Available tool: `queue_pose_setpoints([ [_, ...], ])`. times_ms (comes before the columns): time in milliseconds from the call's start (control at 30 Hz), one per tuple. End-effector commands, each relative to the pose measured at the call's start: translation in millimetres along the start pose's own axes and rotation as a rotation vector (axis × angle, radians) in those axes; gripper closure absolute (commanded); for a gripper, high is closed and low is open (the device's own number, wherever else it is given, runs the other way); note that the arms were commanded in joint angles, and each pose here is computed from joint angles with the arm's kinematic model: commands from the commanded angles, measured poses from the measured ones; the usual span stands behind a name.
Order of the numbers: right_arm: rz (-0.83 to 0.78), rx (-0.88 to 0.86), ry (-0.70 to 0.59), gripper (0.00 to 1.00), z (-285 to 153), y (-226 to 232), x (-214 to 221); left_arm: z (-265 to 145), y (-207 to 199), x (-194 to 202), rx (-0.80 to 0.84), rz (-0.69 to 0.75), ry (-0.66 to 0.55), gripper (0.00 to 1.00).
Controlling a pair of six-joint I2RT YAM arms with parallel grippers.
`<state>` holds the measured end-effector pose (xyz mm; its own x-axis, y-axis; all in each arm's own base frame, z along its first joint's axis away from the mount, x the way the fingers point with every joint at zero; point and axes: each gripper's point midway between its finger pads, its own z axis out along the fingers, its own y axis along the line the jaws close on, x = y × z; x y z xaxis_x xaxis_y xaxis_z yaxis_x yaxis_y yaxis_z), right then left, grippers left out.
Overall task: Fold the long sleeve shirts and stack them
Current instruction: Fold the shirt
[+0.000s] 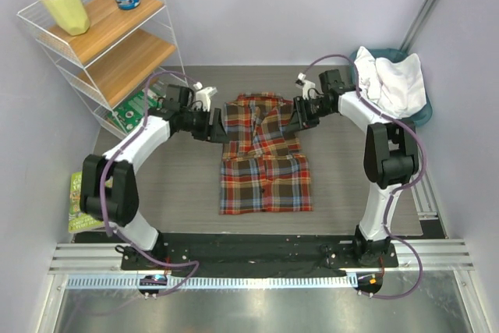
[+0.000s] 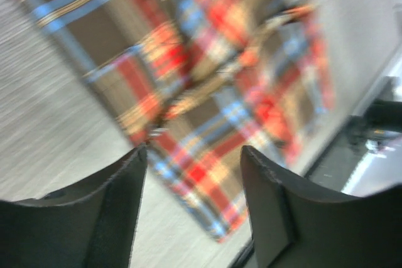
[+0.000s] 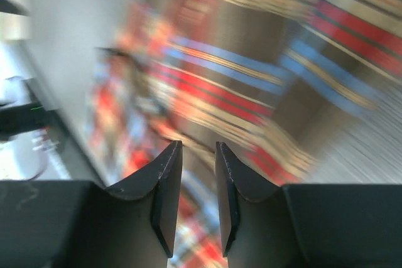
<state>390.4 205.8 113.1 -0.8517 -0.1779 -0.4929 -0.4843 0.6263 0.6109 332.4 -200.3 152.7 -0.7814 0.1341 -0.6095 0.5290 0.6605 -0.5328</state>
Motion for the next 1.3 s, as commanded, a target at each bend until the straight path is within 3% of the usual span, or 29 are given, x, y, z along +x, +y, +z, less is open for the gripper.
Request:
queue_pose_setpoints([
  [0,0.041,0.226,0.130,0.66,-1.4,-55.0,39.4,18.5,43.3,11.7,-0.177,0.015,0.109,0.41],
  [133,0.046,0.287,0.141,0.65,0.6,-72.7,43.4,31.7,79.6,15.0,-0.304,0.025,0.153,0.44],
  [367,0.094,0.304,0.151,0.63,15.0,-90.4,40.3,54.4,106.0,17.6,-0.344,0.002,0.213,0.44],
  [700,0.139,0.311,0.130,0.62,20.0,-93.5,34.3,81.5,114.1,20.6,-0.366,0.009,0.243,0.42],
  [933,0.153,0.340,0.087,0.63,17.7,-94.1,22.5,92.2,114.4,17.9,-0.403,0.031,0.244,0.47],
  [1133,0.162,0.368,0.064,0.68,19.3,-97.9,14.7,100.7,112.9,16.8,-0.413,0.042,0.248,0.54],
  [1200,0.161,0.392,0.061,0.76,17.9,-102.0,14.3,102.3,113.4,16.4,-0.418,0.042,0.249,0.58],
  [1267,0.150,0.417,0.064,0.86,15.3,-106.6,15.5,101.5,119.2,18.6,-0.446,0.044,0.260,0.70],
])
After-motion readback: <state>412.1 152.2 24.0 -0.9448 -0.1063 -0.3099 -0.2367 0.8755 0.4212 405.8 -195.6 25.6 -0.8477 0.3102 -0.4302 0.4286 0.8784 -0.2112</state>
